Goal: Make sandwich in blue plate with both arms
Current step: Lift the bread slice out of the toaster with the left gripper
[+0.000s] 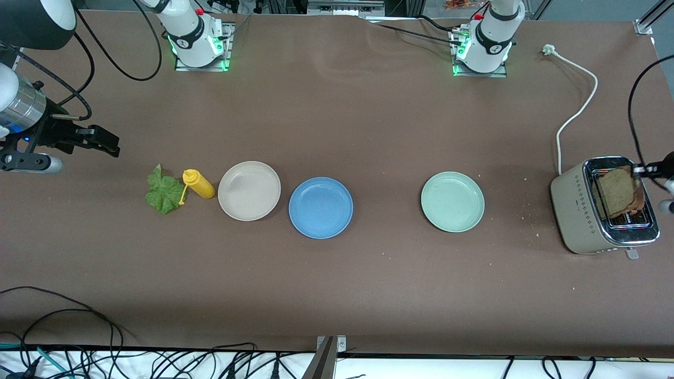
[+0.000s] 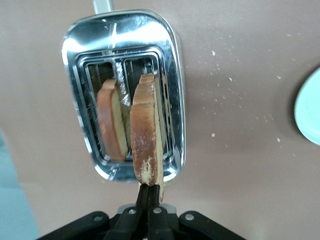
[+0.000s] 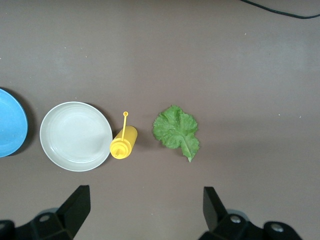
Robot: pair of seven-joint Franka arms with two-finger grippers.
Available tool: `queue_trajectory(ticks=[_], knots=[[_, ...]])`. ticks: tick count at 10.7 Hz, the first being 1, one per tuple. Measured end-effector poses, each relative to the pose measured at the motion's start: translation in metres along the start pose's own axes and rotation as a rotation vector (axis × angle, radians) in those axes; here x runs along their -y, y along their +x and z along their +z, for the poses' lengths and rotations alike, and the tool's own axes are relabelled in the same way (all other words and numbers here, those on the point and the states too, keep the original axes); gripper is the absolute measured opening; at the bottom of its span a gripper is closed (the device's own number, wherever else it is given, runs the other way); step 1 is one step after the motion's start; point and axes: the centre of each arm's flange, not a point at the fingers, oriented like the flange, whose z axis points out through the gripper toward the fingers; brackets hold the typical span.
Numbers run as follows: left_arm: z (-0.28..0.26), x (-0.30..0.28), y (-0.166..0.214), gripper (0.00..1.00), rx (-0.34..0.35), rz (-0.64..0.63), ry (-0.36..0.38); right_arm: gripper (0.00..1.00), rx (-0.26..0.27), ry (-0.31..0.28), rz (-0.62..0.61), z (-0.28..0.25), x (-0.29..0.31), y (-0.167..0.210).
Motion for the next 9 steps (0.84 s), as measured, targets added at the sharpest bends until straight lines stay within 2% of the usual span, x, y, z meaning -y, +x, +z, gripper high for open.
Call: queue_trajectory(ticks=[3, 4, 7, 9], knots=[[-0.073, 0.0, -0.051, 0.01, -0.009, 0.012, 0.0, 1.0, -0.001, 0.0, 0.0, 0.0, 0.0, 0.0], [-0.085, -0.002, -0.057, 0.01, -0.016, 0.018, -0.024, 1.0, -0.001, 0.0, -0.001, 0.0, 0.0, 0.0], [-0.093, -0.023, -0.054, 0.01, -0.042, 0.059, -0.116, 1.0, -0.001, 0.0, 0.0, 0.0, 0.0, 0.0], [-0.095, -0.057, -0.045, 0.01, -0.041, 0.099, -0.128, 1.0, -0.001, 0.0, 0.0, 0.0, 0.0, 0.0]])
